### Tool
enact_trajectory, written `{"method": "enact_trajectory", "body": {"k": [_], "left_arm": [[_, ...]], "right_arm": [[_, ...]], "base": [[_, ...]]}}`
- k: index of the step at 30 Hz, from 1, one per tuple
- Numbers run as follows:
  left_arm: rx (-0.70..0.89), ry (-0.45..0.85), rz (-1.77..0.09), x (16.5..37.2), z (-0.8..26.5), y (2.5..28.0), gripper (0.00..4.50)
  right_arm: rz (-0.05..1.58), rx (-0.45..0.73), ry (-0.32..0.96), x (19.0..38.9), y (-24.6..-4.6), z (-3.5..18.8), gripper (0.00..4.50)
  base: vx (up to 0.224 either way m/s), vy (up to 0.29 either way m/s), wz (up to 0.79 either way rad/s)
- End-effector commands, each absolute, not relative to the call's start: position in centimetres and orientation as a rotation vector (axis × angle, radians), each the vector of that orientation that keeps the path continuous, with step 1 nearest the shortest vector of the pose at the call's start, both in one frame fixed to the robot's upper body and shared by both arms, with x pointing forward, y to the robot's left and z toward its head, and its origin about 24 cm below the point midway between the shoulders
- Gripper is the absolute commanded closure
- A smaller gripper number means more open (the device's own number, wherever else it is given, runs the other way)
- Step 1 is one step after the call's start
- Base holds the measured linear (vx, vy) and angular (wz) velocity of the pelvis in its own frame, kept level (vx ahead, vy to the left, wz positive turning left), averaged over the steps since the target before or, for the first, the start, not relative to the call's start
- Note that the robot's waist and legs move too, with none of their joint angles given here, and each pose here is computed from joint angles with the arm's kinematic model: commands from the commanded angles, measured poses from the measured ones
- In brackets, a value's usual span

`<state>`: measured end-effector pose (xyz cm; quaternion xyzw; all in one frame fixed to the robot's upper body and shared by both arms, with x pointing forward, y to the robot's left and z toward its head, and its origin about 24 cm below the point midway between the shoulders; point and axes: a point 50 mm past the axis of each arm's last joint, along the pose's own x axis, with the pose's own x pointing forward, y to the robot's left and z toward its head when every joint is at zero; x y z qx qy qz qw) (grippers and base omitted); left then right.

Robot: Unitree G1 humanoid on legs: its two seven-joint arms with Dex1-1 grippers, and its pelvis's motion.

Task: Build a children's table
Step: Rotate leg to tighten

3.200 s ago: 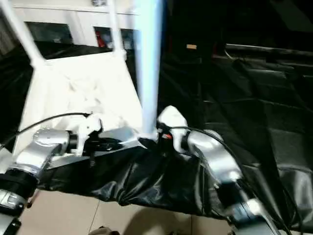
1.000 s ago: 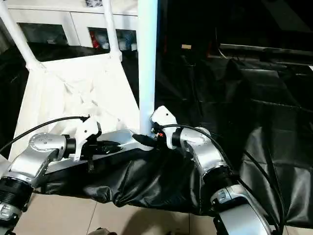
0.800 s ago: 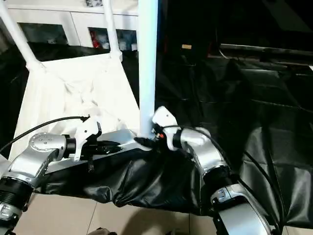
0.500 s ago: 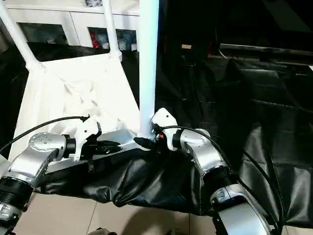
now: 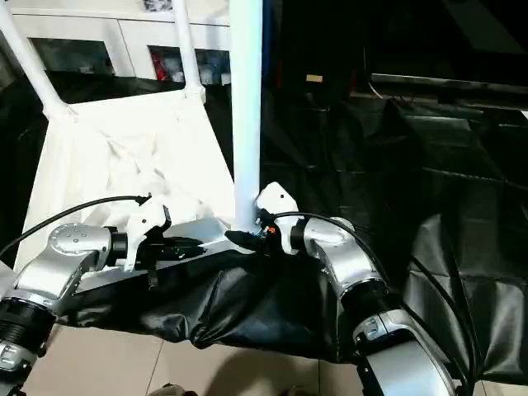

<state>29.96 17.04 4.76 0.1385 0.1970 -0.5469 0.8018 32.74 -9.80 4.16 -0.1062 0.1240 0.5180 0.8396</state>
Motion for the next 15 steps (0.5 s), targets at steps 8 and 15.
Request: {"method": "enact_trajectory", "body": {"k": [8,15], "left_arm": [[0.261,0.357,-0.980,31.5,3.9,12.6,4.50],[0.285,0.335,-0.909,32.4,3.2,8.0,4.50]], "right_arm": [[0.659,-0.098,0.270,33.2,-7.7,2.2,1.76],[0.608,-0.056,0.280,32.5,-2.9,1.8,1.76]], "base": [[0.000,0.000,0.00],[0.000,0.000,0.00]]}}
